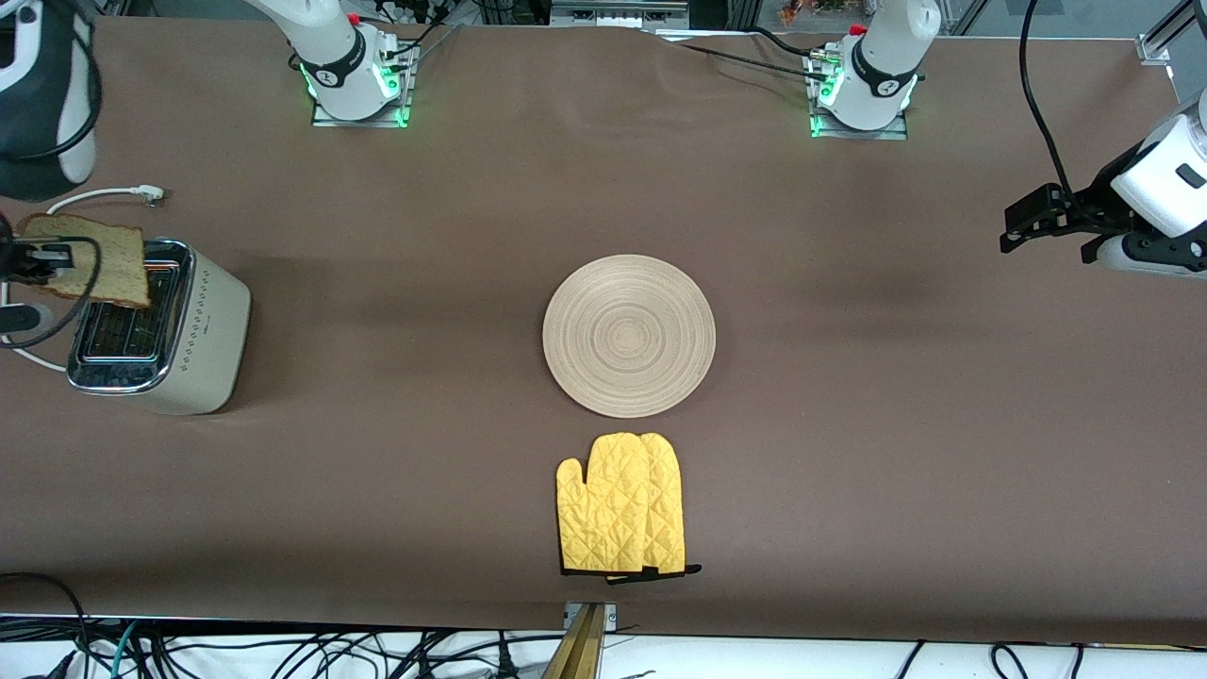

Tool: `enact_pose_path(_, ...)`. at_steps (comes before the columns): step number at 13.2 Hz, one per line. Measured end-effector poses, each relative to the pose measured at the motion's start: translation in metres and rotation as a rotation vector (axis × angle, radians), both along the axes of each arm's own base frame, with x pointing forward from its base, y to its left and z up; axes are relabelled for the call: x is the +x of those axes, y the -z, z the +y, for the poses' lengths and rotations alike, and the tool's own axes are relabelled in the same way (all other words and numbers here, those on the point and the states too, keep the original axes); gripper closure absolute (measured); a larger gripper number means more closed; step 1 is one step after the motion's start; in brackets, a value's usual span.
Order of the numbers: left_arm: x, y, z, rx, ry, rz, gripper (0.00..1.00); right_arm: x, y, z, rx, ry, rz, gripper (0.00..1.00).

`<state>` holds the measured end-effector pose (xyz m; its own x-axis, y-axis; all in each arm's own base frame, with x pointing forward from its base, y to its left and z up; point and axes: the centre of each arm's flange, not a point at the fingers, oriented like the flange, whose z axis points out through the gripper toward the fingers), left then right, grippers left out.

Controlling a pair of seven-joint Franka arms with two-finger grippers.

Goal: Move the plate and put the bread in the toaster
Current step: 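Carry the bread with the right gripper above the toaster slot, then lower the bread into the toaster slot and open the right gripper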

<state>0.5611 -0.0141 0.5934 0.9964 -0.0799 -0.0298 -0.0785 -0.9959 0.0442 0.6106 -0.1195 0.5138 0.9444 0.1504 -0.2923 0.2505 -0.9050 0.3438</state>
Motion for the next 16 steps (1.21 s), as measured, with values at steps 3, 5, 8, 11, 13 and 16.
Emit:
enact_pose_path(3,0.0,0.0,-0.001,0.0,0.002,0.0,0.0,0.008,0.021,-0.02,-0.038,0.005,0.007,0.94)
enact_pose_path(5,0.0,0.0,-0.001,0.0,0.002,0.001,0.0,0.018,0.039,-0.018,-0.065,0.013,0.003,0.94)
enact_pose_path(8,0.001,0.001,0.001,0.0,-0.002,0.002,0.0,0.024,0.053,-0.01,-0.086,0.04,-0.005,0.94)
enact_pose_path(11,0.001,0.001,0.003,0.0,-0.005,0.003,0.0,0.026,0.055,-0.002,-0.092,0.052,-0.014,0.94)
enact_pose_path(13,0.001,0.002,0.003,0.0,-0.005,0.003,0.0,0.027,0.058,-0.002,-0.094,0.055,-0.011,0.94)
enact_pose_path(16,0.001,0.002,0.003,0.0,-0.005,0.003,0.0,0.03,0.067,-0.001,-0.1,0.056,-0.011,0.94)
